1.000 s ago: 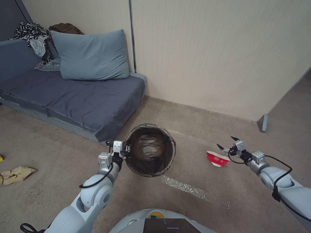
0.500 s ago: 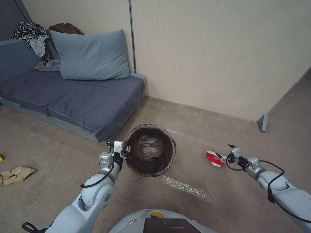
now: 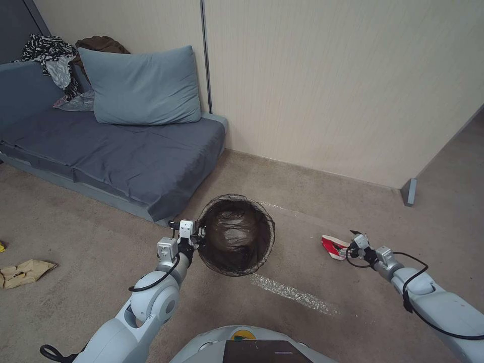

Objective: Pick up the trash bin, then pick up the garbage from the floor and place it into the trash bin.

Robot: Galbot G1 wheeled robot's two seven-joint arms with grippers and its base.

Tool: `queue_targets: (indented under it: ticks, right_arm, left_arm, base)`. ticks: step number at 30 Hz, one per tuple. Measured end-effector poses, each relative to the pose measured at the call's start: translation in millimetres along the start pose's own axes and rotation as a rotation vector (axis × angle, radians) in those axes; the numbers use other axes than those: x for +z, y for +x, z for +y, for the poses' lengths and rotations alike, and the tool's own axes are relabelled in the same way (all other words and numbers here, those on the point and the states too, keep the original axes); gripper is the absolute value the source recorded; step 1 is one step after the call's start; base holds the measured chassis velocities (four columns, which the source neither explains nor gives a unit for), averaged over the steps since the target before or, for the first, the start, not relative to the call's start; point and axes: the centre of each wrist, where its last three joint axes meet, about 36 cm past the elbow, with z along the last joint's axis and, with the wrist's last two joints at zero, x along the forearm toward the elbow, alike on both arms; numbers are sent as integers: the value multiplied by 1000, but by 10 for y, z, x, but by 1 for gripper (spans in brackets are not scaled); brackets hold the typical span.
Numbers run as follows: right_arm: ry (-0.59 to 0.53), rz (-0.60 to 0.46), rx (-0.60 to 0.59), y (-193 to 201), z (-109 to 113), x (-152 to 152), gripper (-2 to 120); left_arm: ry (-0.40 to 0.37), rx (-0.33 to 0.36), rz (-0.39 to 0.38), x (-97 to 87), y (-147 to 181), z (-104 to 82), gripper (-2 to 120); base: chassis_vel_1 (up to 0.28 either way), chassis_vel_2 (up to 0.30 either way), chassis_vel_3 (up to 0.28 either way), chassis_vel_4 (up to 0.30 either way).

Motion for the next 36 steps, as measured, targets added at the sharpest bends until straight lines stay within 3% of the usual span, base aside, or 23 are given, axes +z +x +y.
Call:
queue_targets:
  ticks: [6, 15, 36]
  right_arm:
    - [6, 34, -5, -135, 26, 114, 100]
    - [-22, 92, -7, -327, 266, 380, 100]
    - [-18, 225, 25, -468, 274, 721, 100]
  left_arm:
    - [4, 4, 1, 11, -25, -21, 4]
    - [5, 8, 8, 55, -39, -48, 4]
    - [3, 14, 4, 46, -34, -63, 4]
  base:
    - [0, 0, 0, 0]
    - [0, 0, 0, 0]
    - [0, 0, 0, 0]
